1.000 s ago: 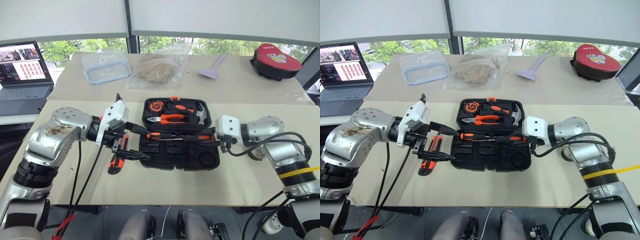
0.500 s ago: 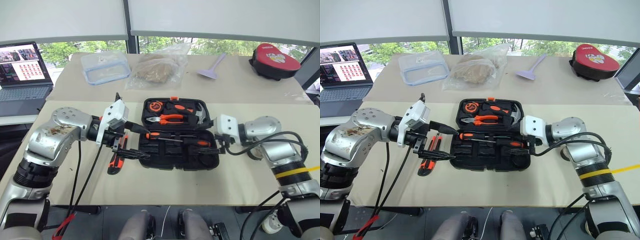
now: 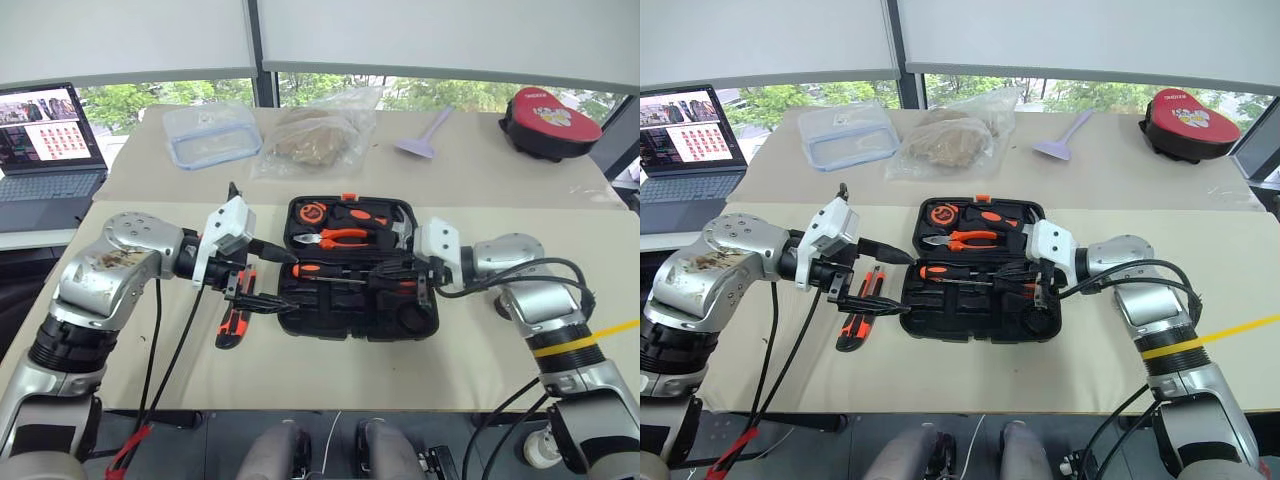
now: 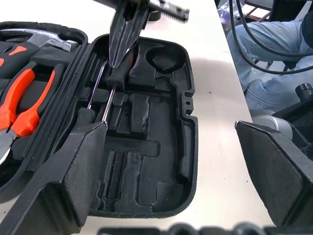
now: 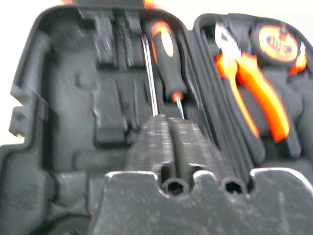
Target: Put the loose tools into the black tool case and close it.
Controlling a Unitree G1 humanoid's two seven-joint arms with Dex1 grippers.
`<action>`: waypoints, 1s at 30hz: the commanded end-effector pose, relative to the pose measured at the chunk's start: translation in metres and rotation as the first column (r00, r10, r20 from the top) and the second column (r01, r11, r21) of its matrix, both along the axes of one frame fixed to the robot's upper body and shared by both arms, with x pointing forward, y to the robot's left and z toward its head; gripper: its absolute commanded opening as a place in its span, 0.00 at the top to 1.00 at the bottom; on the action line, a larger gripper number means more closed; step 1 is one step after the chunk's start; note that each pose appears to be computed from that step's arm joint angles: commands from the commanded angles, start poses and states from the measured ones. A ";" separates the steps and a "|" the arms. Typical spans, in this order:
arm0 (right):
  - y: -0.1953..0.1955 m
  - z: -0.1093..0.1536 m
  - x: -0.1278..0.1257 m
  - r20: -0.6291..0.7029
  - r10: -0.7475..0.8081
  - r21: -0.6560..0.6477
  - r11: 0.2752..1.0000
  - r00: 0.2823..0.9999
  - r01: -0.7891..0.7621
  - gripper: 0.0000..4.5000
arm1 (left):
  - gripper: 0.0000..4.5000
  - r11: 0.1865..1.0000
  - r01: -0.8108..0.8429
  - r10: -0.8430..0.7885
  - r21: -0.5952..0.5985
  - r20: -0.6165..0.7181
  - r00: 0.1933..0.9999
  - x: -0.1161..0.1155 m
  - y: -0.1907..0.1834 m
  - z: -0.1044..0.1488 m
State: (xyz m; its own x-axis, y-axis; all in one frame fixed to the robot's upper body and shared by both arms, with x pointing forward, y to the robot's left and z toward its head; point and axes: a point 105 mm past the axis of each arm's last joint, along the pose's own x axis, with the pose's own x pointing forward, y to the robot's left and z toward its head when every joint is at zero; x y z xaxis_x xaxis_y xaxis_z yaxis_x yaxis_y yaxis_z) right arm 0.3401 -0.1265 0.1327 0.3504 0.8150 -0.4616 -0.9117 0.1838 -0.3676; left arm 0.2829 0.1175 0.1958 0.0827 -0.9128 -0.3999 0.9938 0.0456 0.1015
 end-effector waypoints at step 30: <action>-0.016 0.077 -0.079 -0.096 -0.079 0.293 0.950 0.992 0.104 0.12 | 0.00 0.553 -0.819 0.809 0.153 0.137 0.572 0.064 0.197 -0.032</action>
State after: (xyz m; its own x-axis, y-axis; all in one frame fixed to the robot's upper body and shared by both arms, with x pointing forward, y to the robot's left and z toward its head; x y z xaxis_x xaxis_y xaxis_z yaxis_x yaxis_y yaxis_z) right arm 0.2681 -0.1448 0.1951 0.3929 0.8810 -0.2635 -0.9183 0.3604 -0.1641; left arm 0.3388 0.3135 0.1471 0.7487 -0.3698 -0.5502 0.5493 0.8106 0.2027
